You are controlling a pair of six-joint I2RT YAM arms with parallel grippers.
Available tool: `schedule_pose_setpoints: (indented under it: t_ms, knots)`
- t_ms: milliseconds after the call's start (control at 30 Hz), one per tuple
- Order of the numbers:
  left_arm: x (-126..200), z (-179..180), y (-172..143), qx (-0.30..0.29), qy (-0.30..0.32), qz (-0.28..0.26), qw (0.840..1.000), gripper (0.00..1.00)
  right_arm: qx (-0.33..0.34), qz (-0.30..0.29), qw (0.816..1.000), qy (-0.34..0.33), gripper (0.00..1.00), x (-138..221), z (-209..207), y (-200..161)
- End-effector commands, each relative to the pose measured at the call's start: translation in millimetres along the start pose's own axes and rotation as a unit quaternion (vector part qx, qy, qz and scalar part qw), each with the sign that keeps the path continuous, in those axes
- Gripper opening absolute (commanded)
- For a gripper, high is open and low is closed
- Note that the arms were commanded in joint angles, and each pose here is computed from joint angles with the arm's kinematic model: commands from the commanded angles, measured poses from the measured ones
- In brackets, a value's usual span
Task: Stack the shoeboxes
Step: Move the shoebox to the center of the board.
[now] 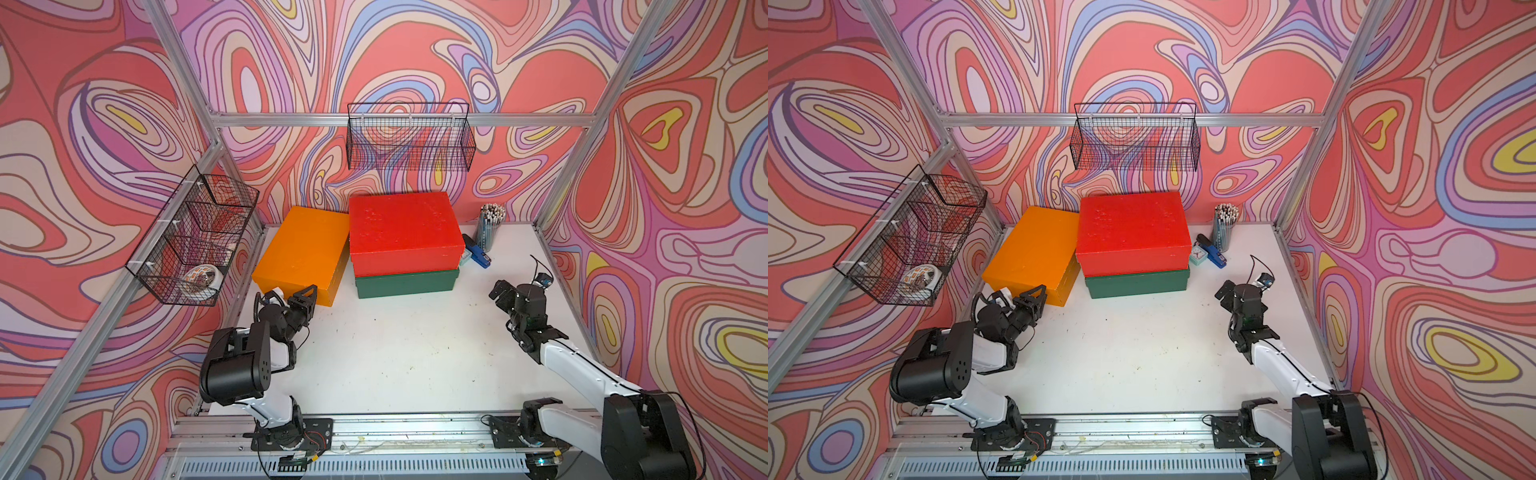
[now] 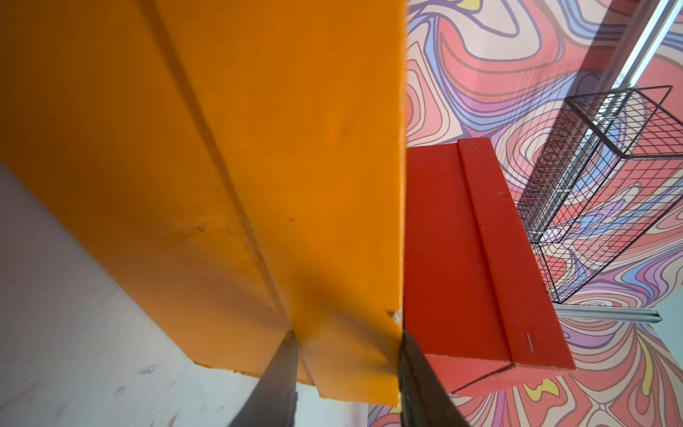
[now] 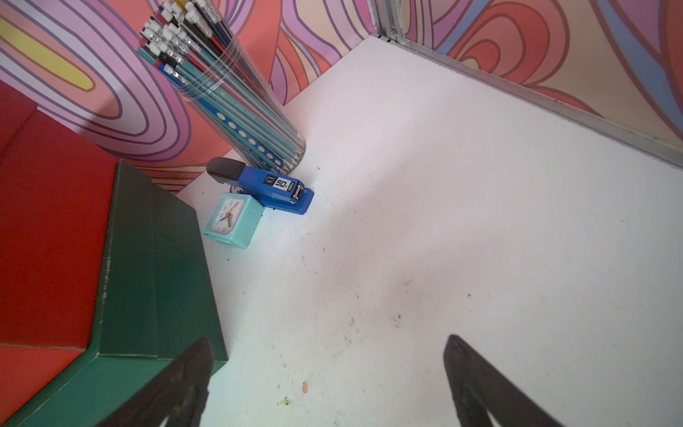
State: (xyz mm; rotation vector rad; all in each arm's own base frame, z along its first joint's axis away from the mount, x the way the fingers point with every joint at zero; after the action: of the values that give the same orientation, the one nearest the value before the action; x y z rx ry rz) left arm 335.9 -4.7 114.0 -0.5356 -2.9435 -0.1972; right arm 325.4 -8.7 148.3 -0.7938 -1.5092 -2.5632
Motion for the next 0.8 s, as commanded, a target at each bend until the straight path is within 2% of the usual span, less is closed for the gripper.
schedule_pose_setpoints:
  t_ms: [0, 300, 500, 633, 767]
  knots:
    - [9, -5, 0, -0.002, -0.009, -0.014, 1.000, 0.34, 0.004, 0.003, 1.000, -0.001, 0.98, 0, -2, -2]
    - [33, -2, -14, 0.008, 0.012, -0.017, 1.000, 0.32, 0.003, 0.002, 1.000, 0.000, 0.98, 1, -2, -2]
    - [54, 0, -23, 0.005, 0.053, -0.022, 0.998, 0.33, 0.003, -0.001, 1.000, 0.000, 0.98, 1, -3, -1]
    - [65, -6, -30, -0.011, 0.064, -0.015, 0.998, 0.39, 0.002, 0.000, 1.000, -0.002, 0.98, 1, -3, -2]
    - [68, -40, -28, -0.062, 0.070, 0.003, 0.996, 0.49, 0.001, -0.001, 1.000, -0.001, 0.98, 3, -3, -2]
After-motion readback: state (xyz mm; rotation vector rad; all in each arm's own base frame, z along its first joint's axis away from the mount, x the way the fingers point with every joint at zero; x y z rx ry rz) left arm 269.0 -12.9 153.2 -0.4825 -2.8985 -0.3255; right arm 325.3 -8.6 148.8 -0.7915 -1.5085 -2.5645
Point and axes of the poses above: each gripper's point midway between its finger pads, its own x axis back along the fingers, its own z axis along the line the jaws close on, y = z × x, the point moved 3 cm from there along x, back along the fingers, and after that the axes turned 1 degree about x, right-handed, at the moved point
